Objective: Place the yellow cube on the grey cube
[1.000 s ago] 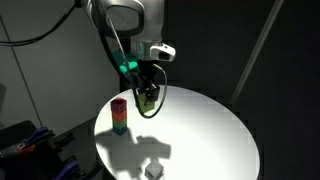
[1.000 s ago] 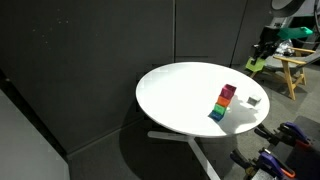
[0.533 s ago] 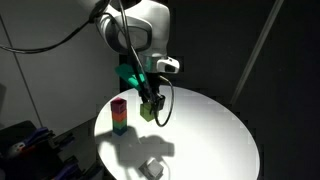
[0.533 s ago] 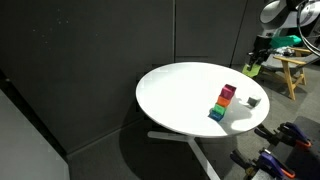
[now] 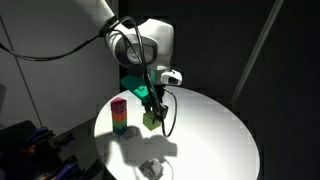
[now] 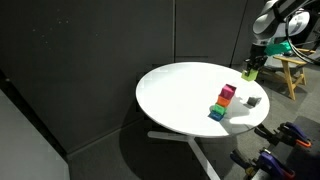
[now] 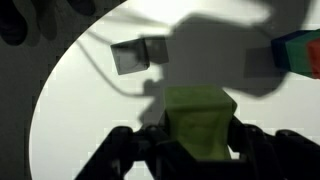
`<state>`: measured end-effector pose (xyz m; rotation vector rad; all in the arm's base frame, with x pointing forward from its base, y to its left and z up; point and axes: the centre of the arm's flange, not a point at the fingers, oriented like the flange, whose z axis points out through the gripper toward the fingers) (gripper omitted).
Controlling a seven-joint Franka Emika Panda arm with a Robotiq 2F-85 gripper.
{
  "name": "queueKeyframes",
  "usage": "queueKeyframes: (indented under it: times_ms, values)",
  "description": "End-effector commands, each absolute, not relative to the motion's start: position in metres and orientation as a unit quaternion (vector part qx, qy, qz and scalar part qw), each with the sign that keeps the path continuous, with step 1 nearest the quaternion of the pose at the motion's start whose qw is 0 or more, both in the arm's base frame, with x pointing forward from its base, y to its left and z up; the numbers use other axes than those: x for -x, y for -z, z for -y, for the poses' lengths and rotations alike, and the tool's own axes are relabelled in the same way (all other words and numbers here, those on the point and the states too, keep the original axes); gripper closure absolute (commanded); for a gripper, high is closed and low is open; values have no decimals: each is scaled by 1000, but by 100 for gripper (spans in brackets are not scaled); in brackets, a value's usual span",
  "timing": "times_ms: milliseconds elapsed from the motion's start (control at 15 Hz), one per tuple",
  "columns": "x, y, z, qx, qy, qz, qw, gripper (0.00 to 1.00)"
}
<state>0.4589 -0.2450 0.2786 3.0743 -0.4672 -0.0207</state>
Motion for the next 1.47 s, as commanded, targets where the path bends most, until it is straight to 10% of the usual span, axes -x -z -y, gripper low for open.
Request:
queueKeyframes:
  times_ms: [0, 200, 267, 1000, 1067, 1400]
  values:
    - [-469, -268, 253, -988, 7, 152, 24, 75]
    - [-471, -261, 254, -987, 13, 155, 26, 75]
    - [-463, -261, 248, -988, 16, 151, 20, 50]
    - [-465, -257, 249, -988, 18, 152, 21, 50]
    - [-464, -258, 251, -988, 16, 150, 20, 75]
    - [-458, -263, 265, -990, 8, 142, 13, 75]
